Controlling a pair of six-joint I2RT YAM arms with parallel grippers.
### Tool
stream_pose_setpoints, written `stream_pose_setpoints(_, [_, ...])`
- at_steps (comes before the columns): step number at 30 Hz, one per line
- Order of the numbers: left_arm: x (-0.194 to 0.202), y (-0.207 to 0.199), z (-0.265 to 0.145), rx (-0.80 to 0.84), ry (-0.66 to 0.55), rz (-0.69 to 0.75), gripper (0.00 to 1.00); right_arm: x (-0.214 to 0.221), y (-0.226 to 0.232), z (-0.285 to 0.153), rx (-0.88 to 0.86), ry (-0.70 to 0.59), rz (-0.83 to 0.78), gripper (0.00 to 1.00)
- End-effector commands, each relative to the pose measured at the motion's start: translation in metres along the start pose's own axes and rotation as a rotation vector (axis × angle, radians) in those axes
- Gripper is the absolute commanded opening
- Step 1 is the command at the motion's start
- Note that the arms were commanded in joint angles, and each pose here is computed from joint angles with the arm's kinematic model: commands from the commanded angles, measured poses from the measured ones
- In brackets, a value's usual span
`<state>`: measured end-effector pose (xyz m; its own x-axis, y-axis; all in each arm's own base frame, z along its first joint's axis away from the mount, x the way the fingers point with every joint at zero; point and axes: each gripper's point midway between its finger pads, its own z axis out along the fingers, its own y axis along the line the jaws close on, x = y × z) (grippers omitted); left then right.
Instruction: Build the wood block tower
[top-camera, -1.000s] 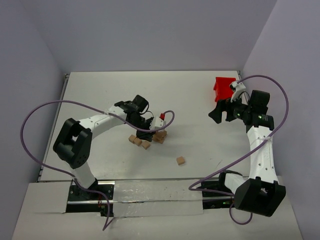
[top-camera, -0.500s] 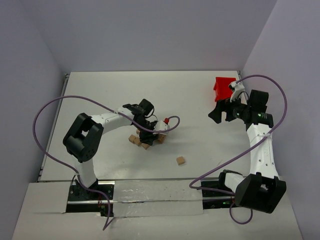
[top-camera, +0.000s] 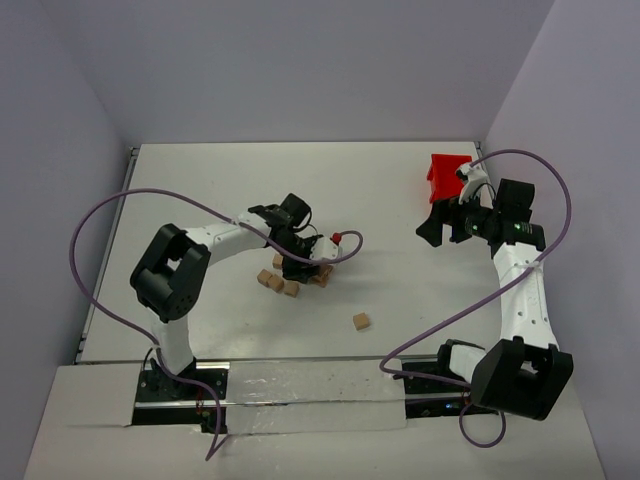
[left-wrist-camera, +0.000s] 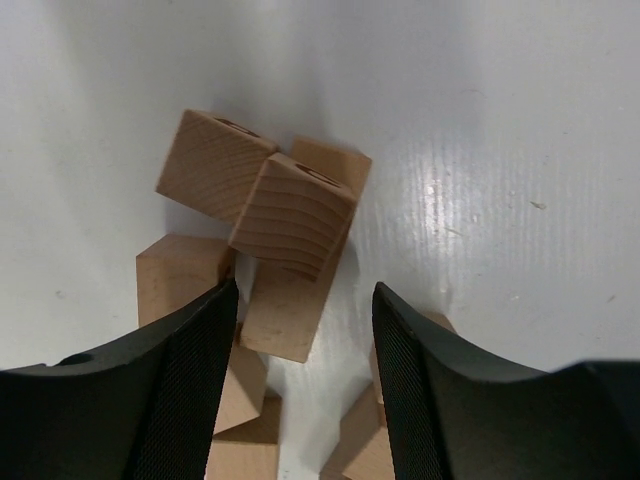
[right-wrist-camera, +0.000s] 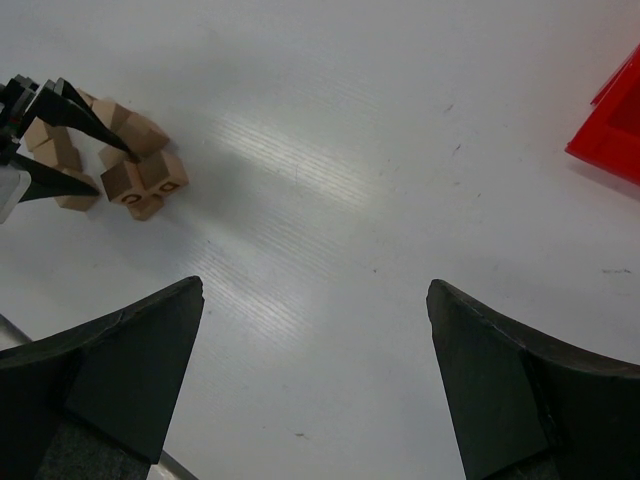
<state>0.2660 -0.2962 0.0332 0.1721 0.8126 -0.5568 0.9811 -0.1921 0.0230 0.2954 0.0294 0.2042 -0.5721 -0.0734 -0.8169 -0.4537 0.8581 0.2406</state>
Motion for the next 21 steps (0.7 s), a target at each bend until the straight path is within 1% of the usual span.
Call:
stream_pose_setpoints(1, [-0.018, 0.02, 0.001, -0.034, -0.039, 0.076, 0.63, 0.002, 0.002, 0.003, -0.019, 0.01, 0.006, 1.0])
stream_pose_setpoints(5, [-0.015, 0.02, 0.006, -0.025, -0.034, 0.08, 0.63, 0.003, 0.001, 0.004, -0.015, 0.015, 0.005, 1.0])
stream_pose_setpoints(13, [-0.011, 0.008, 0.011, 0.002, -0.026, 0.091, 0.61, 0.005, -0.002, 0.006, -0.01, 0.022, 0.012, 1.0])
stream_pose_setpoints(14, [-0.009, 0.006, 0.012, 0.003, -0.023, 0.094, 0.59, 0.006, -0.003, 0.007, -0.01, 0.024, 0.015, 1.0])
stream_pose_setpoints(19, [-0.007, 0.003, 0.016, -0.001, -0.012, 0.096, 0.42, 0.006, -0.003, 0.007, -0.008, 0.024, 0.02, 1.0])
stream_pose_setpoints(21, [-0.006, 0.002, 0.015, -0.005, -0.016, 0.097, 0.41, 0.006, -0.004, 0.007, -0.004, 0.024, 0.018, 1.0])
